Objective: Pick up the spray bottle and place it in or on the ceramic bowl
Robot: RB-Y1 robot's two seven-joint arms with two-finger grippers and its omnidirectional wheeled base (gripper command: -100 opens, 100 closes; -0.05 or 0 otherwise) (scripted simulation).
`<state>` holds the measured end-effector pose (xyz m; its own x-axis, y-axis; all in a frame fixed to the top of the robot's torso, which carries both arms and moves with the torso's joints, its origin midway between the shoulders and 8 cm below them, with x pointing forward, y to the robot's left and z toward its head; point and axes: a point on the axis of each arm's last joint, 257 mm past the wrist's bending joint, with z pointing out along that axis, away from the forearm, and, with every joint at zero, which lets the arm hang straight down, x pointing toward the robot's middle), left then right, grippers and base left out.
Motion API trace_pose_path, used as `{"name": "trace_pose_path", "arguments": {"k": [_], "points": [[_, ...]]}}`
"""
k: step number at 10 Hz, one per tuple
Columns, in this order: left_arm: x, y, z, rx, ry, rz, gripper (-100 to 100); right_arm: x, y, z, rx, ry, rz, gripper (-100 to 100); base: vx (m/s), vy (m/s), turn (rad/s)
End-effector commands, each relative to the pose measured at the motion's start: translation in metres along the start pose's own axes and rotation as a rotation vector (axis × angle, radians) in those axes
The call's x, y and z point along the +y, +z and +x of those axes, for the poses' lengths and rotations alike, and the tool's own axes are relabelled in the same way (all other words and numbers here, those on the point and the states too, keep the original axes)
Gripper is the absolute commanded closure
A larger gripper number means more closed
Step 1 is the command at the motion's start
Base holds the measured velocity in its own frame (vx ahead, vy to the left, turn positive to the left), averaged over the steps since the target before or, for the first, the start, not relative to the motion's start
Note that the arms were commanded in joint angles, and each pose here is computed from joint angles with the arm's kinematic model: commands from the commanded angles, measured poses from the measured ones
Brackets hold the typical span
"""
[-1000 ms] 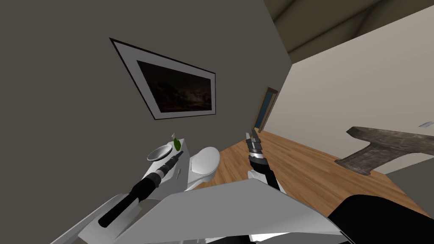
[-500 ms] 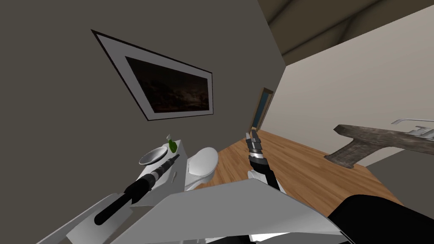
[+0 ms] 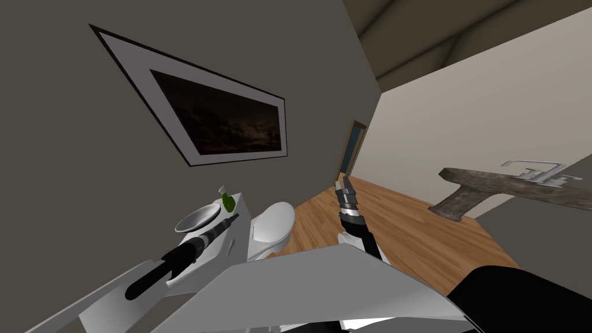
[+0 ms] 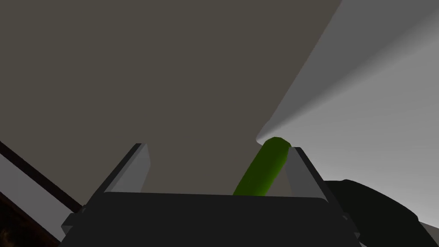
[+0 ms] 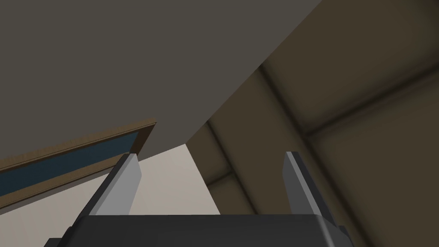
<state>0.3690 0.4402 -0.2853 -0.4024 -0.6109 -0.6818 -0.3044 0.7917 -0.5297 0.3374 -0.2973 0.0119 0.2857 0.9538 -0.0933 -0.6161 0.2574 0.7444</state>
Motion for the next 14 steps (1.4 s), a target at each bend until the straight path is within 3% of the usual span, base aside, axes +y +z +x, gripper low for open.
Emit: {"name": "trace_pose_path", "arguments": {"k": [1,2,3,5,6,9,10,14], "points": [[0.01,-0.001,-0.007,0.002,0.024,-0.03,-100,0.0,0.0,0.0,0.0,0.0,0.0,0,0.012,-0.033,-0.043],[0.027,-0.002,-0.016,0.003,0.056,-0.079,-100,0.0,0.0,0.0,0.0,0.0,0.0,0,0.015,-0.046,-0.084],[0.027,-0.002,-0.018,0.004,0.063,-0.079,-100,0.0,0.0,0.0,0.0,0.0,0.0,0,0.013,-0.035,-0.05],[0.055,-0.006,-0.039,-0.001,0.125,-0.167,-100,0.0,0.0,0.0,0.0,0.0,0.0,0,0.028,-0.047,-0.11],[0.055,-0.006,-0.043,0.0,0.138,-0.168,-100,0.0,0.0,0.0,0.0,0.0,0.0,0,0.027,-0.038,-0.04],[0.085,-0.014,-0.08,-0.018,0.226,-0.276,-100,0.0,0.0,0.0,0.0,0.0,0.0,0,0.031,-0.041,-0.093],[0.085,-0.015,-0.083,-0.018,0.236,-0.277,-100,0.0,0.0,0.0,0.0,0.0,0.0,0,0.033,-0.028,-0.02],[0.107,-0.025,-0.131,-0.051,0.329,-0.379,-100,0.0,0.0,0.0,0.0,0.0,0.0,0,0.037,-0.011,-0.046]]}}
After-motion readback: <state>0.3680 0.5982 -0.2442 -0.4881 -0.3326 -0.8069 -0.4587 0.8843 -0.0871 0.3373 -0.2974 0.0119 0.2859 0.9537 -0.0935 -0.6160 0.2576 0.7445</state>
